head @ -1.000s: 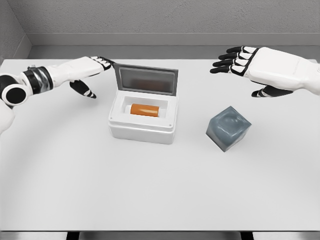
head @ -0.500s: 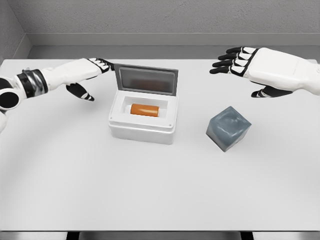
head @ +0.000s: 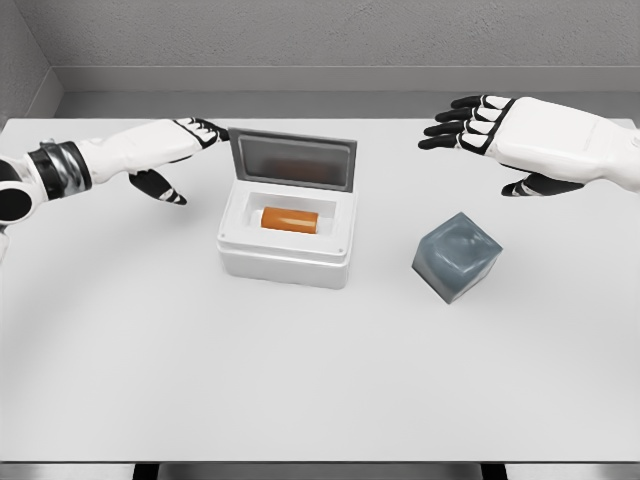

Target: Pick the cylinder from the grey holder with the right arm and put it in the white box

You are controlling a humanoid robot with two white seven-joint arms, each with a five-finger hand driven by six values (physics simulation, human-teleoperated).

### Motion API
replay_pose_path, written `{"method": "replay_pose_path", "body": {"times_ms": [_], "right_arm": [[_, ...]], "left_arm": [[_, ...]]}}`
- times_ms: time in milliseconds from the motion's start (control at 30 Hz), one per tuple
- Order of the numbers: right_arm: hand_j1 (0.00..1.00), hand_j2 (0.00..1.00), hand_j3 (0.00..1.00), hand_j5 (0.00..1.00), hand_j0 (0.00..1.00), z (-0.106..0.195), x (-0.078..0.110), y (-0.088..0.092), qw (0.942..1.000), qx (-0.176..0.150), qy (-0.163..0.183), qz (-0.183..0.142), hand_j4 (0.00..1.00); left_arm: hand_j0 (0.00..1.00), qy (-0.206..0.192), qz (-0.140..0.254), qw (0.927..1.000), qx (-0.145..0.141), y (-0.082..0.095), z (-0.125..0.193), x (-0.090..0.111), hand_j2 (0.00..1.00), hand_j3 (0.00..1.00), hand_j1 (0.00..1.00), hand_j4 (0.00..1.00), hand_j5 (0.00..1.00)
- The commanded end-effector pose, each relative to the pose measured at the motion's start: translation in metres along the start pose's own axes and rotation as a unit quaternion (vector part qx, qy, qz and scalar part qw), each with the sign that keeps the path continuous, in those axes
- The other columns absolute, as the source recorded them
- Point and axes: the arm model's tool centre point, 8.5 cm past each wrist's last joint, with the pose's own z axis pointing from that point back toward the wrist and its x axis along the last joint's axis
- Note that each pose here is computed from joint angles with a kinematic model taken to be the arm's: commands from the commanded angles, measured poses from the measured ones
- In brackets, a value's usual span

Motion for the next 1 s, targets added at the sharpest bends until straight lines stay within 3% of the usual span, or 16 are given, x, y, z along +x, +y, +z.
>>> {"method": "replay_pose_path", "body": {"times_ms": [0,133,267,400,533,767,833,967], "right_arm": [[1.0,1.0,1.0,1.0,1.0,0.0,0.0,-0.001,1.0,-0.002,0.0,-0.002,1.0],[1.0,1.0,1.0,1.0,1.0,0.0,0.0,0.0,1.0,-0.001,0.0,-0.003,1.0],[1.0,1.0,1.0,1.0,1.0,0.0,0.0,-0.001,1.0,-0.002,0.0,-0.002,1.0],[1.0,1.0,1.0,1.0,1.0,0.0,0.0,0.0,1.0,-0.001,0.0,-0.003,1.0],[1.0,1.0,1.0,1.0,1.0,0.0,0.0,0.0,1.0,-0.001,0.0,-0.003,1.0],[1.0,1.0,1.0,1.0,1.0,0.0,0.0,0.0,1.0,-0.001,0.0,-0.003,1.0],[1.0,1.0,1.0,1.0,1.0,0.0,0.0,0.0,1.0,-0.001,0.0,-0.003,1.0],[1.0,1.0,1.0,1.0,1.0,0.0,0.0,-0.001,1.0,-0.002,0.0,-0.002,1.0]], "left_arm": [[1.0,-0.012,0.006,0.9999,0.011,0.004,-0.002,0.006,1.0,1.0,1.0,1.0,1.0],[1.0,-0.006,-0.001,1.0,0.006,0.005,0.009,0.003,1.0,1.0,1.0,1.0,1.0],[1.0,0.022,0.022,0.9995,-0.002,-0.006,0.012,-0.016,1.0,1.0,1.0,1.0,1.0],[1.0,0.023,0.023,0.9995,-0.001,-0.006,0.014,-0.017,1.0,1.0,1.0,1.0,1.0],[1.0,0.018,0.04,0.9989,0.017,0.0,0.021,-0.018,1.0,1.0,1.0,1.0,1.0],[1.0,0.054,0.061,0.9959,0.039,0.014,0.071,-0.043,1.0,1.0,1.0,1.0,1.0],[1.0,0.071,0.06,0.9956,0.014,-0.001,0.082,-0.049,1.0,1.0,1.0,1.0,1.0],[1.0,0.077,0.06,0.9952,0.014,-0.001,0.088,-0.051,1.0,1.0,1.0,1.0,1.0]]}}
